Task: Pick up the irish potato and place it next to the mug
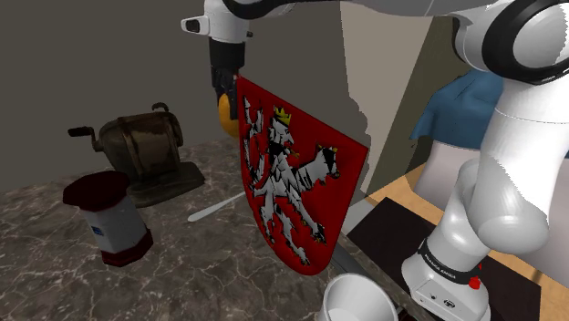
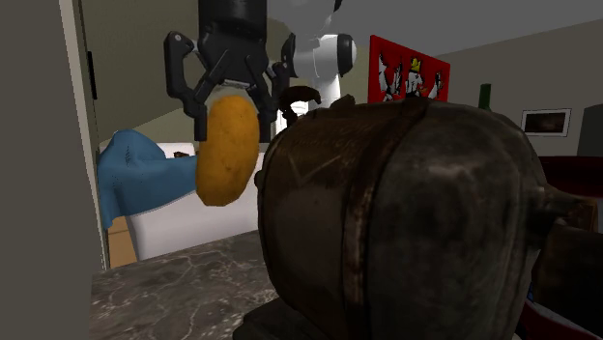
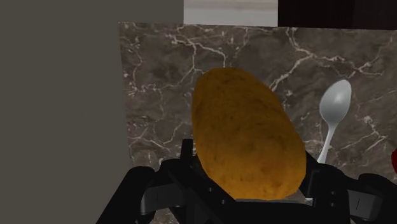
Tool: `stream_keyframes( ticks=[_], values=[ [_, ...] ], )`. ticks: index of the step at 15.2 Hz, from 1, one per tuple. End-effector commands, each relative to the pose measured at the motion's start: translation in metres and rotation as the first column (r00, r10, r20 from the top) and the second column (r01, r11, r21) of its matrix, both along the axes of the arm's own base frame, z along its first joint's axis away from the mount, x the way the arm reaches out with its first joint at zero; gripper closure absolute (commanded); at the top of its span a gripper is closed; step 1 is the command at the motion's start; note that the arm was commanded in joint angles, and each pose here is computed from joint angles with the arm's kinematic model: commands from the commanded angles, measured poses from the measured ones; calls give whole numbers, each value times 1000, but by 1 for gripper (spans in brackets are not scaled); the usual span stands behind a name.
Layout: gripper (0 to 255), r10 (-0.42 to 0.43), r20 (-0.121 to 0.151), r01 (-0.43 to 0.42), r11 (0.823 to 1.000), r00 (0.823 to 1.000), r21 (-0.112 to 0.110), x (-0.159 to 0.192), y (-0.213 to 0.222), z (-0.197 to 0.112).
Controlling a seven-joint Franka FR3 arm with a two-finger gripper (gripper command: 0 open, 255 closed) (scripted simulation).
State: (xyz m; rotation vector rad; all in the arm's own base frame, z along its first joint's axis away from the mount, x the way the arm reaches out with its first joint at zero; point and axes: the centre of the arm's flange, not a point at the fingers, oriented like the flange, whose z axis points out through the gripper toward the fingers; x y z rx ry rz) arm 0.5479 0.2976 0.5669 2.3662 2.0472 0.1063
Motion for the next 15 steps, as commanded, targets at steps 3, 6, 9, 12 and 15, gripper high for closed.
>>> stream_keyframes(
  ticks=[3, 6, 9, 12, 15],
  values=[
    [255, 0, 0, 0, 1000, 1000, 0, 0, -1, 22],
    [255, 0, 0, 0, 1000, 1000, 0, 0, -1, 38],
    [255, 0, 0, 0, 1000, 1000, 0, -12, 5, 47],
    [255, 0, 0, 0, 1000, 1000, 0, -47, 23, 47],
    [255, 0, 0, 0, 1000, 1000, 0, -83, 41, 47]
  ],
)
